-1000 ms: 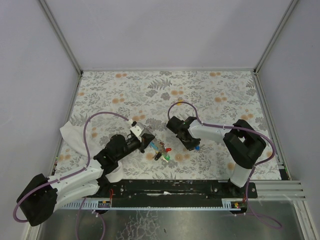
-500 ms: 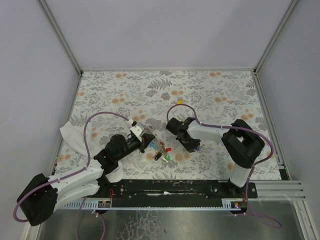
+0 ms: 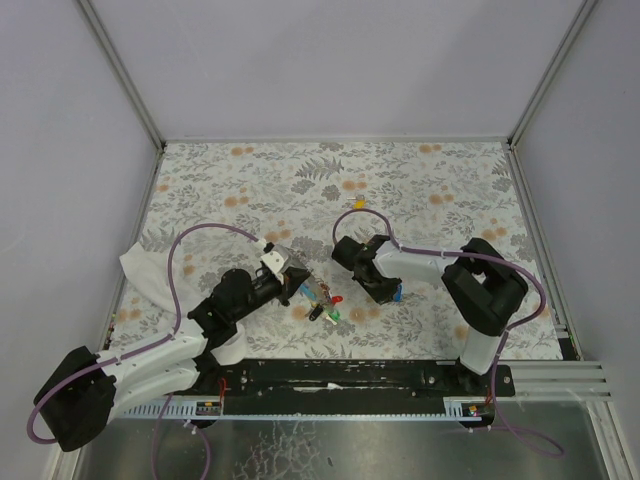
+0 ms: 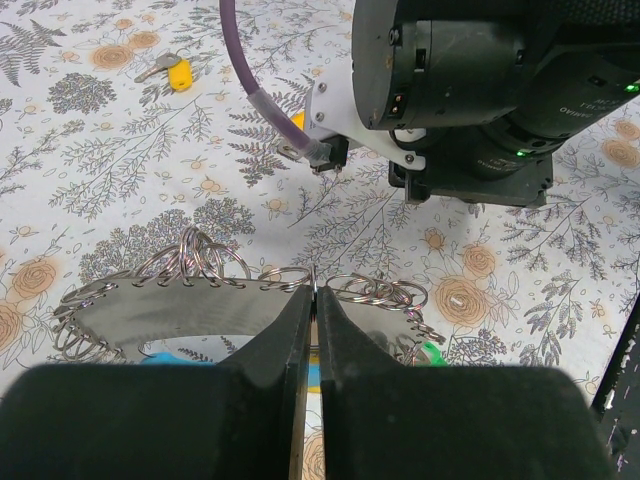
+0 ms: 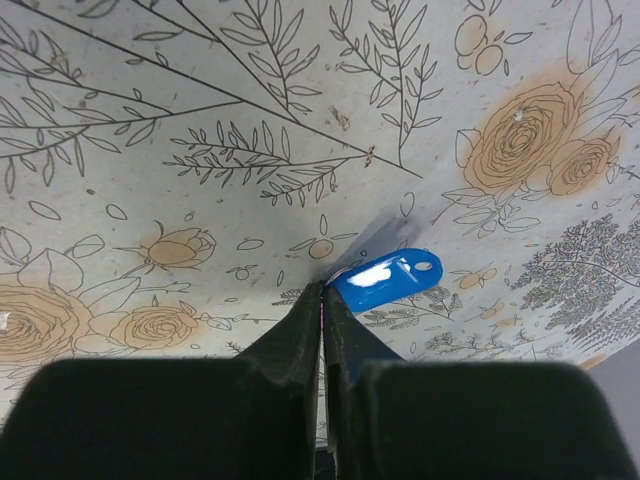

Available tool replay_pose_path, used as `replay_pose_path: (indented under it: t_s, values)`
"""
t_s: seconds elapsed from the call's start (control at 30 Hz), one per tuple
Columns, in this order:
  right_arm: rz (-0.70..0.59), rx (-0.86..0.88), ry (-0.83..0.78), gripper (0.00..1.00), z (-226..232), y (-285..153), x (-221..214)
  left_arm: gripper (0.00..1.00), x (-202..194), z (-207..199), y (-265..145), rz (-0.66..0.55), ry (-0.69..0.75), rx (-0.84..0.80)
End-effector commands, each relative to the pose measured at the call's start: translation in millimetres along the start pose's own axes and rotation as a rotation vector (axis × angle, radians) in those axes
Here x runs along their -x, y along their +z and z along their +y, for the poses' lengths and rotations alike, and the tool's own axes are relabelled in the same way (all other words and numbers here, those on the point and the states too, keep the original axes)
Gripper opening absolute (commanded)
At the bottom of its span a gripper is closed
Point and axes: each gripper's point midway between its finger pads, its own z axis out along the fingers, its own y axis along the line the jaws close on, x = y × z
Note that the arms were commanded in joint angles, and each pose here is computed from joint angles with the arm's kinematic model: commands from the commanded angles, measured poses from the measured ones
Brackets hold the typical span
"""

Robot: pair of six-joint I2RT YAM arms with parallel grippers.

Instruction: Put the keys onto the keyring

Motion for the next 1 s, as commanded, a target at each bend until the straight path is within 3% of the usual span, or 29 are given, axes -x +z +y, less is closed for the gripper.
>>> replay_pose_path:
  t_s: [0.0, 0.37, 0.77, 0.97]
  values:
    - [-0.087, 0.008, 0.017, 0.05, -3.1, -18.3, 13.9, 0.00, 28.2, -0.2, 4.0, -0.084, 0.028, 0.002]
    - [-0.466, 0.240, 0.085, 0.00, 21.7, -53.3, 54.5, 0.00, 29.0, -0.9, 3.5, -0.086, 0.027, 0.000]
    - [-1.070, 0.474, 0.033, 0.00, 49.2, -94.8, 85.3, 0.00, 28.6, -1.5, 3.2, -0.088, 0.027, -0.004]
    - [-1.136, 0.473, 0.067, 0.00, 51.0, -78.0, 75.9, 0.00, 28.0, -1.3, 3.8, -0.086, 0.027, -0.003]
